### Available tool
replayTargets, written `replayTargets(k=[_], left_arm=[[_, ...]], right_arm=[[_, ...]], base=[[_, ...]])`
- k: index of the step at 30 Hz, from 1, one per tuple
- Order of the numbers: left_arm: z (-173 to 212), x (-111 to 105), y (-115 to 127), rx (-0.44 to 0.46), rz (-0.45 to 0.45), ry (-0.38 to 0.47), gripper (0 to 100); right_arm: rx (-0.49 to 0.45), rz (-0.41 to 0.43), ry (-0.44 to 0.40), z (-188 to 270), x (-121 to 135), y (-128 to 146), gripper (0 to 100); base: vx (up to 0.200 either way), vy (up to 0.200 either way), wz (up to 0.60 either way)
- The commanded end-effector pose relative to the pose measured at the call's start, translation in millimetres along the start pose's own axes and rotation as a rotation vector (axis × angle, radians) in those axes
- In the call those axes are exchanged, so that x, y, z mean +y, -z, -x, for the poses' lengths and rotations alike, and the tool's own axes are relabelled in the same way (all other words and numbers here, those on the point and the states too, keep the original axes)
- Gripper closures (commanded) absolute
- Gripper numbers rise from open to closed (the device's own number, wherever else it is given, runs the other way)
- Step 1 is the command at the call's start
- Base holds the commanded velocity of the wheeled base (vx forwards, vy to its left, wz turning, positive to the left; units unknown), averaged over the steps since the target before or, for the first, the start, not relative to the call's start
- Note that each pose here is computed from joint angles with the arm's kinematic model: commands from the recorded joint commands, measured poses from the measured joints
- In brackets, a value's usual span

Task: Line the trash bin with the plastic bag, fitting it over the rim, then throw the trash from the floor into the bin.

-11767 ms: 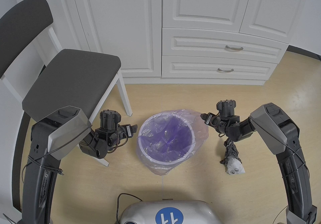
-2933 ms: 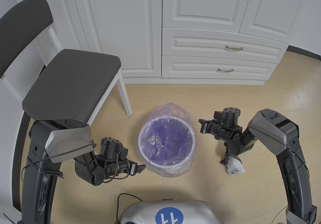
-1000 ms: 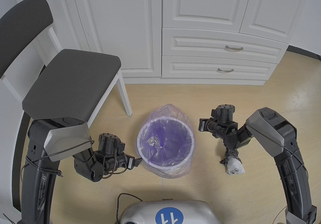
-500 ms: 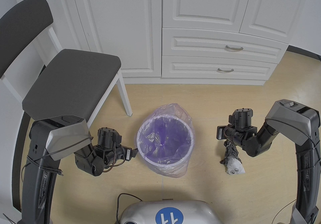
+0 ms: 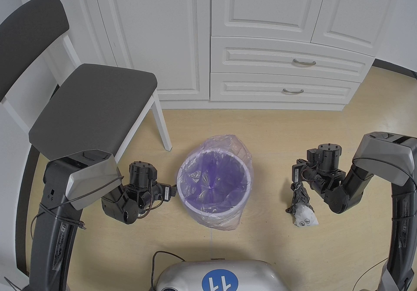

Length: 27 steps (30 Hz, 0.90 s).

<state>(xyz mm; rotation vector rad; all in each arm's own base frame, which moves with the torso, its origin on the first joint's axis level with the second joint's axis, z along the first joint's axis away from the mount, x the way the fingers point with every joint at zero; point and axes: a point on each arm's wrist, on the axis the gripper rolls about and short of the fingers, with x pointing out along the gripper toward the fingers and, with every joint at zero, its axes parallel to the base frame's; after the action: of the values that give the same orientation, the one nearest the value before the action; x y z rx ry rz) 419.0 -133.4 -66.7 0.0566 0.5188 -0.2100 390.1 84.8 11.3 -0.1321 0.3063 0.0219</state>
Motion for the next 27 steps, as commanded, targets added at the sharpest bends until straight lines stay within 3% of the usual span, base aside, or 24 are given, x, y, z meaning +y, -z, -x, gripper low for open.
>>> replayTargets(k=[1,13,20,27], left_arm=[[-6,-5,3,-0.001,-0.005,-0.015,0],[3,-16,9,0.064,-0.035,-0.016,0],[25,2,-4,0.100,-0.076,-0.030,0],[30,9,-18,0.057,-0.069,-0.044,0]], right_arm=[[-0.004,-0.002,0.006,-2,-2,-1,100],[0.027,-0.002,0.021,-8,-8,3,100],[0.053,-0.015,0.053,-26,-22,13,100],[0.036,-0.028,0.076,-34,-30,12,100]], base=[[0.000,0.000,0.00],[0.000,0.000,0.00],[0.000,0.000,0.00],[0.000,0.000,0.00]])
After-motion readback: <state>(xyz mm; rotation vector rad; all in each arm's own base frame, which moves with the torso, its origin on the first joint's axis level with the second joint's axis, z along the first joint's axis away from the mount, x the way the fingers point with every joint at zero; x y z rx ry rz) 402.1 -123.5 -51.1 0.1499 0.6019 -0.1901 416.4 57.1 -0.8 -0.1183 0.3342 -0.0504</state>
